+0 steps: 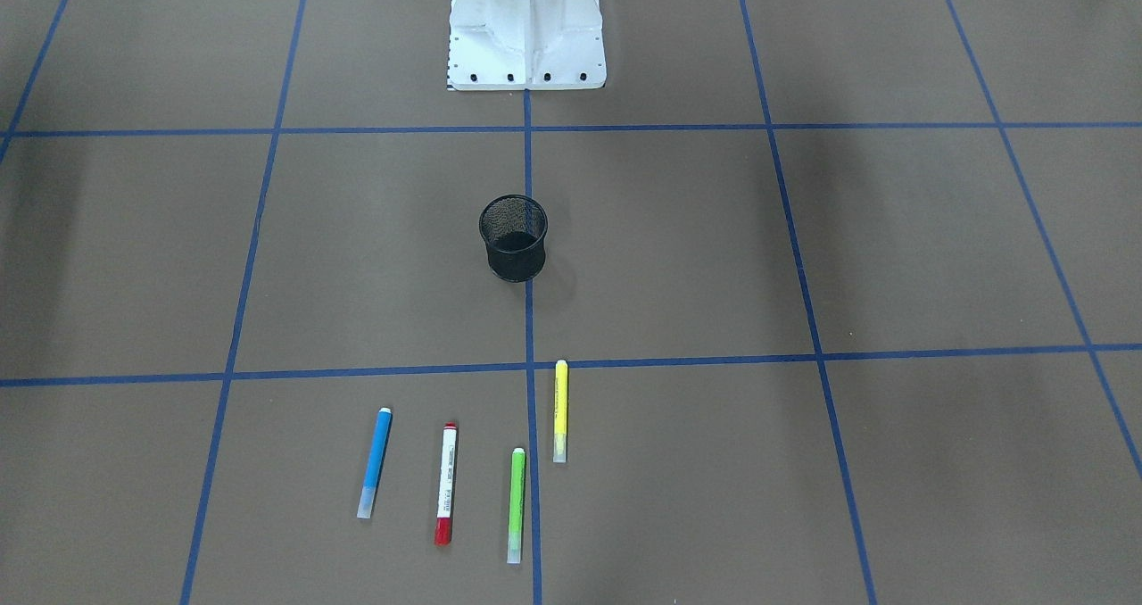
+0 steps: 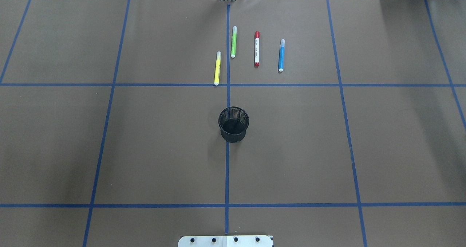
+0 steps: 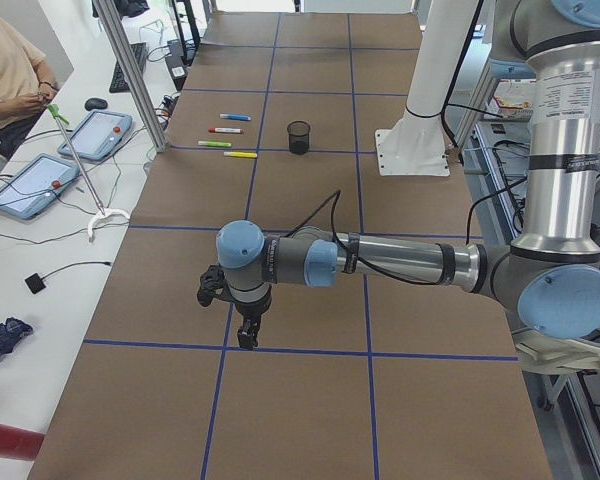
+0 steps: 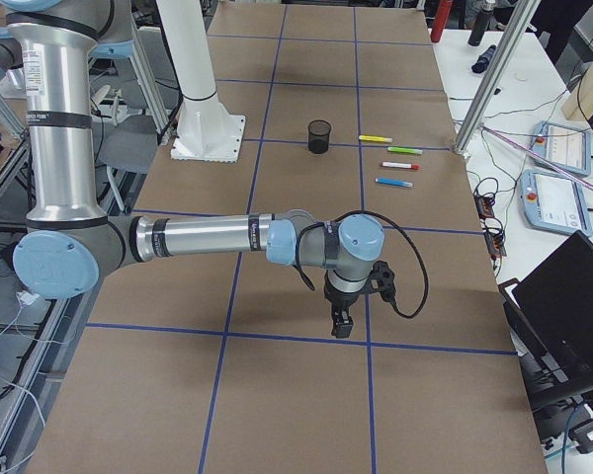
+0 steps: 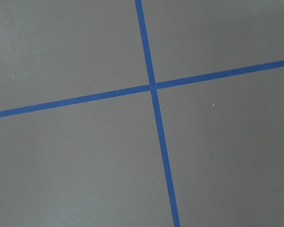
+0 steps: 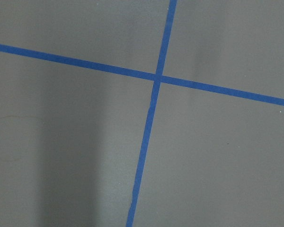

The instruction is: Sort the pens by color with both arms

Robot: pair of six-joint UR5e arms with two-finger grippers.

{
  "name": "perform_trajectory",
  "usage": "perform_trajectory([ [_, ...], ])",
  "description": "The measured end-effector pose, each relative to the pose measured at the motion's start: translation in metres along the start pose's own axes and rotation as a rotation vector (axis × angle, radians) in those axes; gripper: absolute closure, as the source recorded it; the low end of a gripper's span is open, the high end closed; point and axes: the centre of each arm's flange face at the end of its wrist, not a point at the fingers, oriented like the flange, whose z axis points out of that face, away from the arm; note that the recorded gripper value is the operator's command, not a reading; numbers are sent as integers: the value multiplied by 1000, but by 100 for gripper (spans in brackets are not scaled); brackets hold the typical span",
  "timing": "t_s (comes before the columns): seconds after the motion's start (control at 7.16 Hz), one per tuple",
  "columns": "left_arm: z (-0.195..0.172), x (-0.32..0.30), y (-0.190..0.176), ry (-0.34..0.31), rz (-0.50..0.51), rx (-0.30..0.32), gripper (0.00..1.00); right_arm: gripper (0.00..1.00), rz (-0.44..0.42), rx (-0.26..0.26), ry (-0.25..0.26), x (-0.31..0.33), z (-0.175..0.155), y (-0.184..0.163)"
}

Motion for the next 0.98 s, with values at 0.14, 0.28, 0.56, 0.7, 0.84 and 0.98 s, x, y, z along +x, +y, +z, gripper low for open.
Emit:
perform_trajectory([
  [0.14,0,0,0,0,0,0,0,0,0,1,0,0,0,0],
  [0.28,0,0,0,0,-1,-1,0,0,-1,2,0,-1,-1,0],
  [0.56,1,0,0,0,-2,-2,0,0,-4,5,1,-2,-3,-1],
  [0.7,1,-1,0,0,-2,-2,0,0,-4,5,1,-2,-3,-1],
  [0.84,1,-1,0,0,-3,-3,0,0,-3,4,1,-2,-2,-1],
  [0.98,1,-1,0,0,-3,-3,0,0,-4,5,1,-2,-2,-1],
])
